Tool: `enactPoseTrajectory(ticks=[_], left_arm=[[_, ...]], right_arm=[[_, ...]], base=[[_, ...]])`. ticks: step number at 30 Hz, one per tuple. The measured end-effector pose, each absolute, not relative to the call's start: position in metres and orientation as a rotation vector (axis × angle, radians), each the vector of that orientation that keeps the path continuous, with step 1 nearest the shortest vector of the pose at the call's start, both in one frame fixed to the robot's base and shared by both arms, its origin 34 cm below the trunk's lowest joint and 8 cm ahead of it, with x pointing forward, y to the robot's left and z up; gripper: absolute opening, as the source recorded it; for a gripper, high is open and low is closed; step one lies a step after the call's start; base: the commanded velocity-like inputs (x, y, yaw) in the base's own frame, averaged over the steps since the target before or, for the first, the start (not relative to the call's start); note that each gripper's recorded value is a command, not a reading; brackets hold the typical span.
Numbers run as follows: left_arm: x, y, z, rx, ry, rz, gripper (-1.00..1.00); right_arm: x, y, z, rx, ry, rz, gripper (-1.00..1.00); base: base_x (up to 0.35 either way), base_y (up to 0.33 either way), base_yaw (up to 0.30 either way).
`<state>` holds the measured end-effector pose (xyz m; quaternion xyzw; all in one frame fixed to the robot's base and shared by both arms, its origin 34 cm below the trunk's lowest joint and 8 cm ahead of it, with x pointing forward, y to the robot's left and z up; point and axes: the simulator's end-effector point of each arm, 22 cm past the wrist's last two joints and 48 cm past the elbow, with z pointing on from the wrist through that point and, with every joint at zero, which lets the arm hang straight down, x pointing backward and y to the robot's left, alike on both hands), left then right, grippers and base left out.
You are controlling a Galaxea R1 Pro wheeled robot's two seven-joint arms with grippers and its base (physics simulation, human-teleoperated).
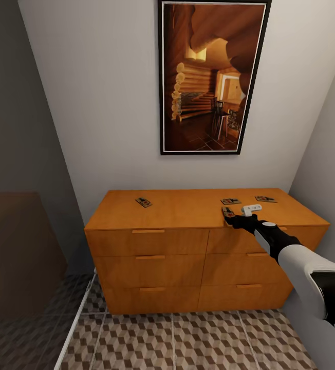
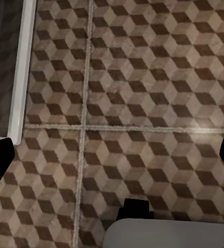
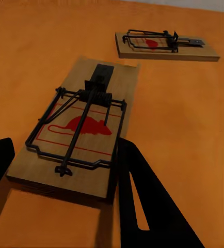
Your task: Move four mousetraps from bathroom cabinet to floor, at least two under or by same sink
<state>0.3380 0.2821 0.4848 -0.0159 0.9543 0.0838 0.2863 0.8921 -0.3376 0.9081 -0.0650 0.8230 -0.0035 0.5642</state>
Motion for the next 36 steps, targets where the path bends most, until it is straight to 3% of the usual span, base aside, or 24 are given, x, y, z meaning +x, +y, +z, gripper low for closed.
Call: enactPoseTrajectory(ticks=[26, 36], left_arm=[[0.334, 0.281, 0.483, -0.034, 2.561, 0.222, 1.0], [0.334, 0.281, 0.483, -0.034, 2.56, 0.221, 1.0]], right_arm=[[0.909, -0.349, 0.981, -0.149, 1.881, -0.047, -1.0], [0.91, -0.354, 1.023, -0.133, 1.88, -0.077, -1.0]], base=[[-0.004, 0.0, 0.0], [-0.25, 0.0, 0.0]])
